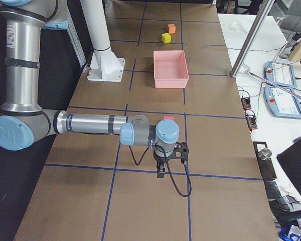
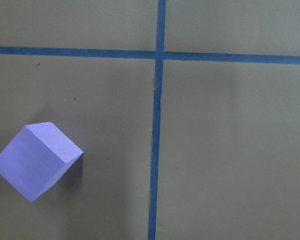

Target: Place blocks into pink bin with both arms

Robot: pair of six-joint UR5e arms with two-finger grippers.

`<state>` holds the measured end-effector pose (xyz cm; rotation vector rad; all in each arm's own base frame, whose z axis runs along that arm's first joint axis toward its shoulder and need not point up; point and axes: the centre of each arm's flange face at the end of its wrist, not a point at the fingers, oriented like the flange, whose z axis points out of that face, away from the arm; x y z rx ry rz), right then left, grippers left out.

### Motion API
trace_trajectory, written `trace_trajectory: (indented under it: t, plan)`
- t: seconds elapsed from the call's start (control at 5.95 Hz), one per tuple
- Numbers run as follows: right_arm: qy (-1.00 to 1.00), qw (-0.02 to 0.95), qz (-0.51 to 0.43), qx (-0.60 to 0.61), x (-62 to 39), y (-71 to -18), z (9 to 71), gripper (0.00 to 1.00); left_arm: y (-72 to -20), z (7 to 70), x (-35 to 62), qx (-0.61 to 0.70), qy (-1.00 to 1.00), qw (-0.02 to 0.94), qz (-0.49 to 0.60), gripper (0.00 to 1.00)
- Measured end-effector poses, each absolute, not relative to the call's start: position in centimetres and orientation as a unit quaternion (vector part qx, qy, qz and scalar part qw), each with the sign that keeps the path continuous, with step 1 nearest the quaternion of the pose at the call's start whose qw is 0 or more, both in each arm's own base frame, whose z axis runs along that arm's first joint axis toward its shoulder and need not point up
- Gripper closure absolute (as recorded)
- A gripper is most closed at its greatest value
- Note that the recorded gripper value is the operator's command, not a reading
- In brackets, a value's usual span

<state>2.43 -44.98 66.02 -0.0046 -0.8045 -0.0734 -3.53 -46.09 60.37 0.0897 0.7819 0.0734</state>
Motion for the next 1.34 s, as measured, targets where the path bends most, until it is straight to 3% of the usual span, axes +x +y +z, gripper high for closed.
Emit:
trace_trajectory:
  t: [0.34, 0.84, 1.34]
  plan:
    - [-0.412, 0.911, 0.010, -0.017, -2.0, -45.8, 64.3, 0.05, -46.2, 60.2, -3.5, 0.046, 0.382, 0.922, 0.038, 0.00]
    - [-0.412, 0.895, 0.152, -0.072, -8.0, -47.0, 62.1, 0.01, -46.3, 59.2, -3.4, 0.055, 0.385, 0.920, 0.042, 0.00]
    - [-0.389, 0.900, 0.176, -0.090, -12.1, -47.5, 61.6, 0.01, -46.5, 58.9, -3.4, 0.058, 0.385, 0.920, 0.043, 0.00]
